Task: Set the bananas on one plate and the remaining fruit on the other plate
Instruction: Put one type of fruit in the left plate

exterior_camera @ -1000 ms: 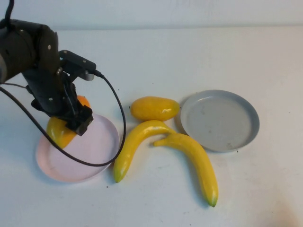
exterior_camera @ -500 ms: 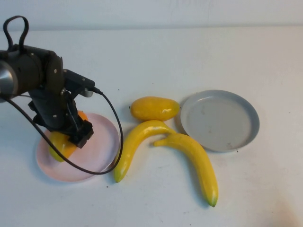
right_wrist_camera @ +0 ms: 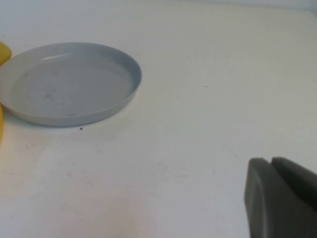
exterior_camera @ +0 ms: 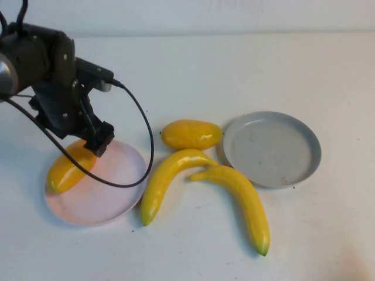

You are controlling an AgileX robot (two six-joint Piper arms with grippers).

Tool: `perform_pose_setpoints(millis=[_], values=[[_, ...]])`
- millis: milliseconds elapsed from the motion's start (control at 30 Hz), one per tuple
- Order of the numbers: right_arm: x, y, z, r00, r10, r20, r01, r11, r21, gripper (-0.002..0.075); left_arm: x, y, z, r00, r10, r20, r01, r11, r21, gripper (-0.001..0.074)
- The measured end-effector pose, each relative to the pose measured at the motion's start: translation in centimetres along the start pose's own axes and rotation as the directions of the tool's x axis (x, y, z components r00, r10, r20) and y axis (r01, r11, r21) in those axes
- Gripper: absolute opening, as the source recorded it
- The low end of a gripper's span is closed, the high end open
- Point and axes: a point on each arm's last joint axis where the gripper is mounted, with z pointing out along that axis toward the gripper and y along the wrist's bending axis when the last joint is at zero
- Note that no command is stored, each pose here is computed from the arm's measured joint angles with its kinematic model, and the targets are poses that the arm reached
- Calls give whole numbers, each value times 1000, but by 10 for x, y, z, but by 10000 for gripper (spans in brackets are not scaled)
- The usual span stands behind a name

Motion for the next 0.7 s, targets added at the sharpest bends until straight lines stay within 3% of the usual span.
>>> perform_pose_setpoints(millis=[167, 367, 700], values=[[0, 0, 0, 1000, 0, 0, 0, 1000, 0, -17, -17, 2, -33, 973, 206, 103, -209, 978, 23, 656], [0, 0, 0, 1000, 0, 0, 0, 1000, 0, -17, -35, -18, -42, 831, 473, 292, -494, 870, -2, 657], [0, 0, 0, 1000, 0, 0, 0, 1000, 0, -17, -71, -87, -8, 673, 617, 408, -636, 764, -107, 657]])
